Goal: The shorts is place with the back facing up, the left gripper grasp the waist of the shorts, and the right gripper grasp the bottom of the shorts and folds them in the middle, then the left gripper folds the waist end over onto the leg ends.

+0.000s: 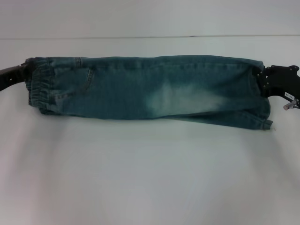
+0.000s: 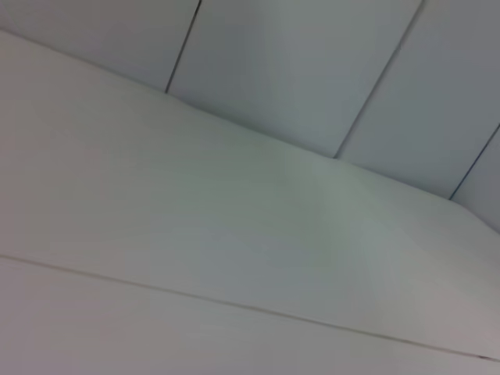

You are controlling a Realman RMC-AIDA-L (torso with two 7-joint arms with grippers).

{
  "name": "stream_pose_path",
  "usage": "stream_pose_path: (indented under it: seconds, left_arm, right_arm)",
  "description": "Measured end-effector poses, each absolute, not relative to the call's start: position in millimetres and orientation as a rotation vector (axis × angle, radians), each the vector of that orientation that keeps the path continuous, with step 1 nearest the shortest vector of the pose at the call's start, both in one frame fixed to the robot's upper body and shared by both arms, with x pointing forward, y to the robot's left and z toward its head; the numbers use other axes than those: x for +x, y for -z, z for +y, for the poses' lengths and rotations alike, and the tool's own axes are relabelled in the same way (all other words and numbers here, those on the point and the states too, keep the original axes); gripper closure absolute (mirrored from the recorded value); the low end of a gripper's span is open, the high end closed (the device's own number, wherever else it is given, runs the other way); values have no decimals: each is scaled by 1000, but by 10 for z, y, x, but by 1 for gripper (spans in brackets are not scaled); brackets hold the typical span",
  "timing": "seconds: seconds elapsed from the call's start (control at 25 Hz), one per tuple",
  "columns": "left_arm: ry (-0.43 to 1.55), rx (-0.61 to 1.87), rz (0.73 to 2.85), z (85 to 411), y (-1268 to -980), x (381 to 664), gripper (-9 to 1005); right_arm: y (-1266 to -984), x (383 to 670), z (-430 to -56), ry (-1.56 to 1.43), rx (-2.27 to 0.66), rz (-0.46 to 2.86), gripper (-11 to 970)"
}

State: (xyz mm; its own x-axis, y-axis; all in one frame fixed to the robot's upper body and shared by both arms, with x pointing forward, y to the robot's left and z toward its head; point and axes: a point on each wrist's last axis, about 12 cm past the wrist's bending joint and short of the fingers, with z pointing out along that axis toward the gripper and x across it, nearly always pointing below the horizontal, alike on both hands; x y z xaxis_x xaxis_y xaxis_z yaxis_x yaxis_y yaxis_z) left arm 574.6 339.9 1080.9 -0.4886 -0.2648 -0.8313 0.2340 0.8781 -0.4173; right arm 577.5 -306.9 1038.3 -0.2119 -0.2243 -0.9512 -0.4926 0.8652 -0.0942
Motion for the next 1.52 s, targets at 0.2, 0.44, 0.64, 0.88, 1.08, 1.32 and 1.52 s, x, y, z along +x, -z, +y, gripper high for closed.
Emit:
stream_pose_path:
  seconds: [0.2,0.44,0.64,0.88,1.08,1.32,1.52]
  left_arm:
    - [559,-3,1988,3355,-10824,5830,966]
    - [463,20,2023,3297,-10782,5936,958]
    - [389,23,2051,3279,-10734,5984,952]
    - [367,39,2068,3271,-10719,6002,945]
    - [368,70,2078,3224,-10717,6014,939]
    - [381,84,2087,3187,-10712,6017,931]
    - [387,102,2101,3143,-10702,6023,925]
  right_arm:
    - [-10365,5805,-3041,-244,-546,1806,897]
    - [-10324,5843,-3001,-213,-548,1835,875]
    - [-10305,5849,-3004,-197,-546,1848,856]
    - [-10302,5848,-3005,-196,-543,1850,834]
    - [-10308,5874,-2992,-183,-557,1853,815]
    - [-10286,5929,-2933,-161,-561,1884,793]
    - [-10275,5926,-2904,-170,-567,1886,774]
